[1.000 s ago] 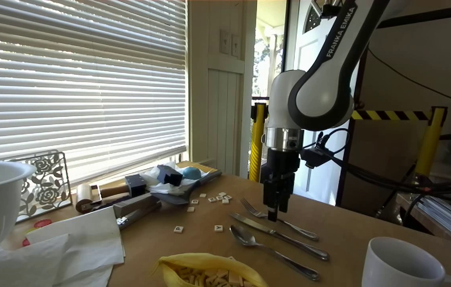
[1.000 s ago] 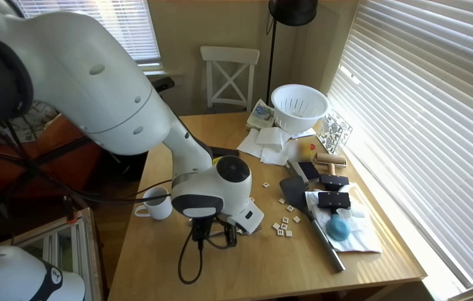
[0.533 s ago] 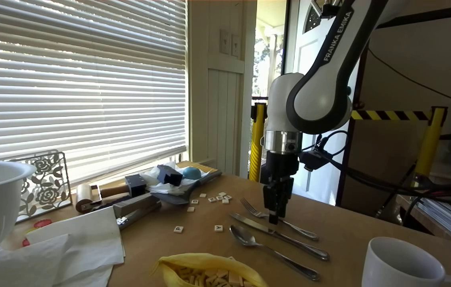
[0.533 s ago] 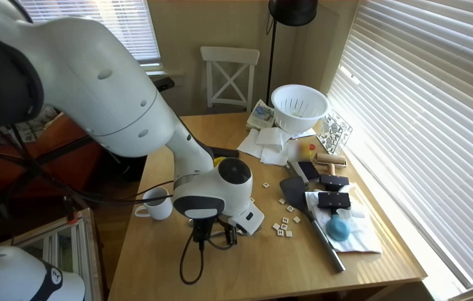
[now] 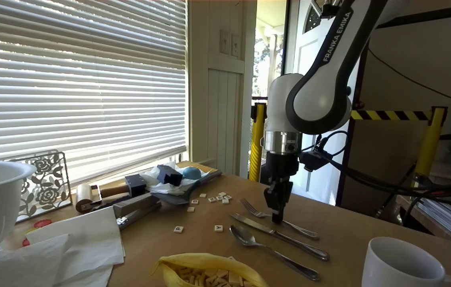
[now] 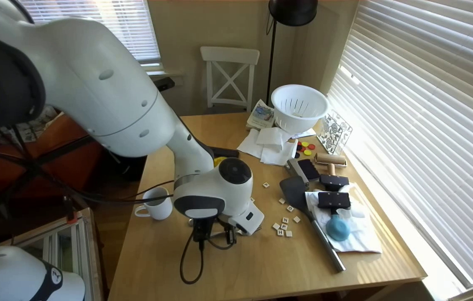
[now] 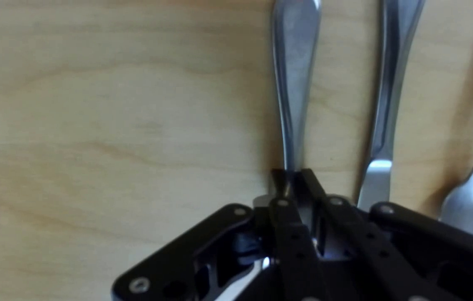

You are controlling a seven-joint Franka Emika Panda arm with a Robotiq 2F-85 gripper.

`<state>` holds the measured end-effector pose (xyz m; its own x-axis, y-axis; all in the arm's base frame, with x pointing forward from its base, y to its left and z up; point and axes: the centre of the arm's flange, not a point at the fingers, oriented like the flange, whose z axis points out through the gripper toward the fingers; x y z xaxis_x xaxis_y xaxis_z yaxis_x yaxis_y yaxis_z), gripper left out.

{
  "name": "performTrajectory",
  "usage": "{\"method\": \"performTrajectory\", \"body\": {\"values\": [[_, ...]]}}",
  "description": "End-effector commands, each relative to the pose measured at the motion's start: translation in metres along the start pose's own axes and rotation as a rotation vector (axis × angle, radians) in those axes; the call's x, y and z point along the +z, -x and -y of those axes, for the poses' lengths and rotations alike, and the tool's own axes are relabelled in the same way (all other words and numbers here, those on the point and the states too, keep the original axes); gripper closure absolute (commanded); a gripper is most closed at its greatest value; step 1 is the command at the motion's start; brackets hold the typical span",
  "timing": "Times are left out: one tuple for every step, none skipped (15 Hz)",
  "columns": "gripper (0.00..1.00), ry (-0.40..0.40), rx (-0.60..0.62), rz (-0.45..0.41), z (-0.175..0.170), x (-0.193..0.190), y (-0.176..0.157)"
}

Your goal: Move the fork to the left

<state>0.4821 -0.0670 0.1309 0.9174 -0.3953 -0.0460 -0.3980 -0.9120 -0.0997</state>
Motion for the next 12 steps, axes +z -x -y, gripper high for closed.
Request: {"method": "performTrajectory", "body": {"values": [[0.97,-0.017,0.018,-0.005,0.003,-0.023,0.002],[0.97,-0.02,0.021,-0.019,0.007,-0.042,0.008],[0.97,-0.029,0.02,-0.026,0.012,-0.056,0.013],[0.97,-0.035,0.015,-0.034,0.018,-0.071,0.018],[0.97,-0.042,0.008,-0.034,0.029,-0.086,0.024],[0.97,-0.062,0.001,-0.024,0.04,-0.097,0.03],[0.97,-0.093,-0.014,-0.009,0.056,-0.105,0.037],[0.97,-0.122,-0.024,0.003,0.071,-0.11,0.041],[0.97,-0.151,-0.029,0.005,0.09,-0.116,0.045],[0.97,-0.178,-0.037,-0.001,0.109,-0.118,0.047],[0.97,-0.206,-0.043,-0.003,0.128,-0.122,0.049],[0.97,-0.211,-0.046,-0.013,0.145,-0.123,0.051]]}}
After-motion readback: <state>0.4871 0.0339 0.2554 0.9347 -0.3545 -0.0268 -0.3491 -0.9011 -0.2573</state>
